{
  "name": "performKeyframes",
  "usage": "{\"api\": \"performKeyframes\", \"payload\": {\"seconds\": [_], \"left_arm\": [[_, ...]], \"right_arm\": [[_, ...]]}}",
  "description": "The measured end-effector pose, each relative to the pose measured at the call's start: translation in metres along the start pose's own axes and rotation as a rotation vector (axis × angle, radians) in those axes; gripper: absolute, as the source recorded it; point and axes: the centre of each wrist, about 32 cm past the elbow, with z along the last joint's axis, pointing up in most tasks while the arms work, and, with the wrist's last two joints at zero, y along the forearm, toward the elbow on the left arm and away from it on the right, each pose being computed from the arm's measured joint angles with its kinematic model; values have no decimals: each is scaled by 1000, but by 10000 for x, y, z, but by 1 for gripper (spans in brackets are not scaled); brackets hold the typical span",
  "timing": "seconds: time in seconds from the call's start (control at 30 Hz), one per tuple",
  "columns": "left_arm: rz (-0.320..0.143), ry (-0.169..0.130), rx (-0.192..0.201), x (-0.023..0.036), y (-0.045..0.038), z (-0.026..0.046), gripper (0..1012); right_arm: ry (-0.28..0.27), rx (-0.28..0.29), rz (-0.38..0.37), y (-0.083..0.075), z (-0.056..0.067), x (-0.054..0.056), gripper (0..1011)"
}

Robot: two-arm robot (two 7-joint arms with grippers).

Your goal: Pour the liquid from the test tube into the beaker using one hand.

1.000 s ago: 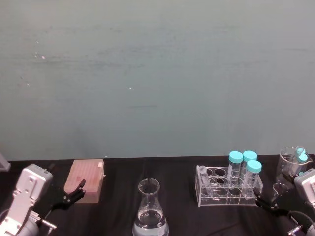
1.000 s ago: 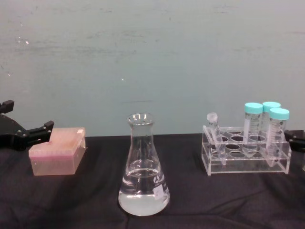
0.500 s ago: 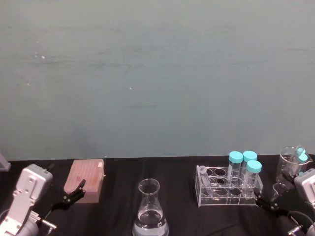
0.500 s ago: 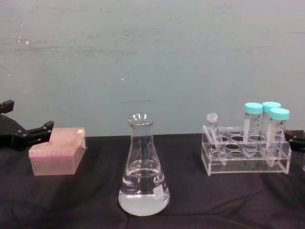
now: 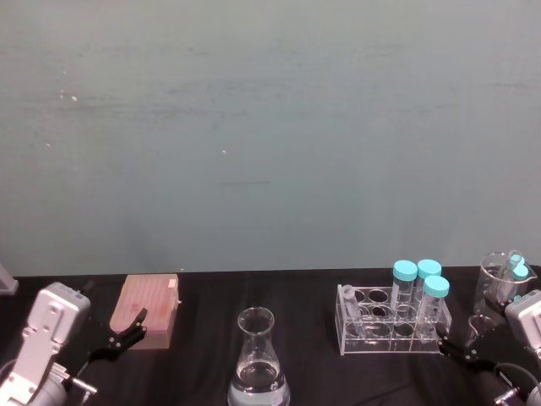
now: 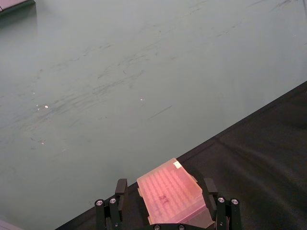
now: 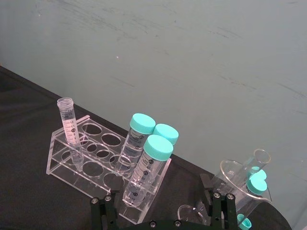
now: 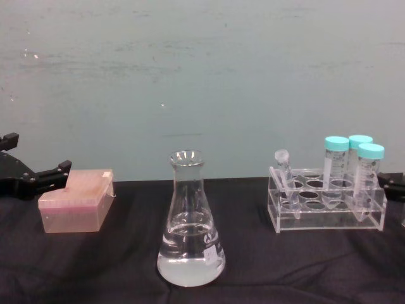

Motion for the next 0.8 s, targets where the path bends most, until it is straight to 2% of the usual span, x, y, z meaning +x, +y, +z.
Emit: {"api": "performKeyframes", "payload": {"seconds": [0.8], "left_arm": [[0, 0, 0, 0, 0, 0, 1000]], "right_arm": [[0, 0, 0, 0, 0, 0, 1000]]}}
